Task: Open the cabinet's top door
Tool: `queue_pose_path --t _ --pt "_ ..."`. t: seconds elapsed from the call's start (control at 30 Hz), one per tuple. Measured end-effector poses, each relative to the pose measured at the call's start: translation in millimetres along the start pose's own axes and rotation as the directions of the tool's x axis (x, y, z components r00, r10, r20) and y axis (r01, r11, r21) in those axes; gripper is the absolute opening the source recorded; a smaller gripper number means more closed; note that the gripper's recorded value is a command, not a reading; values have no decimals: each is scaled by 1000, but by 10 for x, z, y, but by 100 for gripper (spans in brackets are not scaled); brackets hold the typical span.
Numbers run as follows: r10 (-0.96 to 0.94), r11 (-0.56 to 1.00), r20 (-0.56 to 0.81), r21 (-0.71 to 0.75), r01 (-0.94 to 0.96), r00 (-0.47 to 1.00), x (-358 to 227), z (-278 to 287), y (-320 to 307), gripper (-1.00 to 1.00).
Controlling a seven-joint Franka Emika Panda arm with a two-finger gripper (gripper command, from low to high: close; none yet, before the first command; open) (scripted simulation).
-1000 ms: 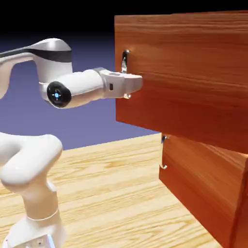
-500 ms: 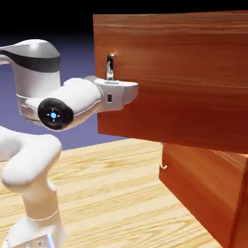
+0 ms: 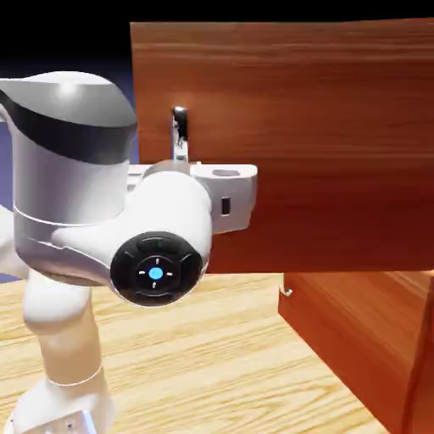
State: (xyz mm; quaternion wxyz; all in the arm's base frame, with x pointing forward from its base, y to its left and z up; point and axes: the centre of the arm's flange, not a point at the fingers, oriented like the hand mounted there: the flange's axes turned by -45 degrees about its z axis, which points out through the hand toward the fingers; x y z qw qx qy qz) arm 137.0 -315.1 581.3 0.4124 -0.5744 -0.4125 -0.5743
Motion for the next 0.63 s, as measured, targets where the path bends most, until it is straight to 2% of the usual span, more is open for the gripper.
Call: queue_pose_path --t 0.63 --pt "2 963 2 270 -3 1000 -8 -1017 544 -100"
